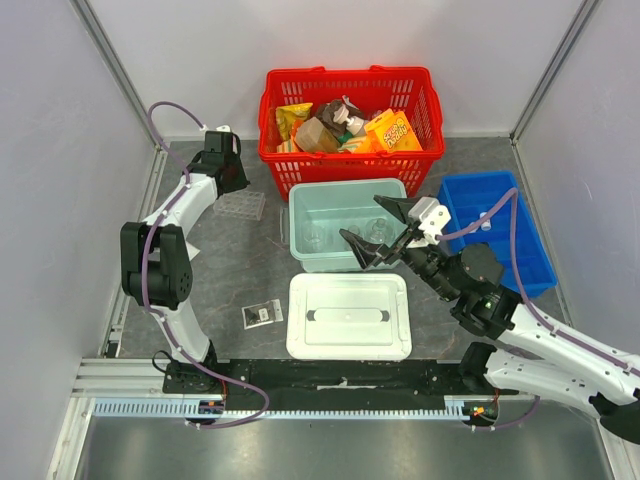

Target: Organize the chemistry lab equipment

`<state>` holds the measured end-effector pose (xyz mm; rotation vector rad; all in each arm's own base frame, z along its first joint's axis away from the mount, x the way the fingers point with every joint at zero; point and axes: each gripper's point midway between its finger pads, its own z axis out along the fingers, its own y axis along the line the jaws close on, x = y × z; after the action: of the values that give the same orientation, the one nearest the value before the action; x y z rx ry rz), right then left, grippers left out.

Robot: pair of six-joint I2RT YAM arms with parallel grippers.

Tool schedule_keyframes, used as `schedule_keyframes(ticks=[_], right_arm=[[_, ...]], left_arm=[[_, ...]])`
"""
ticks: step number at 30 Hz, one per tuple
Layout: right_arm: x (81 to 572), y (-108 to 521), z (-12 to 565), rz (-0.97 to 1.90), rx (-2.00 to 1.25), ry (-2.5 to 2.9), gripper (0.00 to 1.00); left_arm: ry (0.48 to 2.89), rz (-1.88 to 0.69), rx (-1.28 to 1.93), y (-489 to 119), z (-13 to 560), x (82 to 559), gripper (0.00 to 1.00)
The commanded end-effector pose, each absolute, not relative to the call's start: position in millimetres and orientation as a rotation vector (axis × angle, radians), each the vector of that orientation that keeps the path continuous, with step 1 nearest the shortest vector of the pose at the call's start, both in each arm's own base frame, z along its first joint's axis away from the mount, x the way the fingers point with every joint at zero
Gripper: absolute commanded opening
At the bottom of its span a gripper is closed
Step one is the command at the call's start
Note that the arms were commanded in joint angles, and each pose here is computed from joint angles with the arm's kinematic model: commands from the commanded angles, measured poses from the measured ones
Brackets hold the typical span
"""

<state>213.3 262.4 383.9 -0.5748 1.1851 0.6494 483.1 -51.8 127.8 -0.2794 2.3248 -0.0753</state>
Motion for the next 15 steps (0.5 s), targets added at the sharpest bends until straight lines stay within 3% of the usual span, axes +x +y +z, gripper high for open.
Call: schedule_keyframes(ticks=[1,15], right_arm=[[210.7,251.7,414.2,0.648,-0.521,1.118,0.98],[211.0,249.1,413.8,0.637,-0.516,1.115,0.98]], left_arm=[[2.289,-0.087,-0.254,-53.3,129.7,491.9,0.05],[2.311,-0.076,-0.232,-55.7,113.1,493.6,0.05]])
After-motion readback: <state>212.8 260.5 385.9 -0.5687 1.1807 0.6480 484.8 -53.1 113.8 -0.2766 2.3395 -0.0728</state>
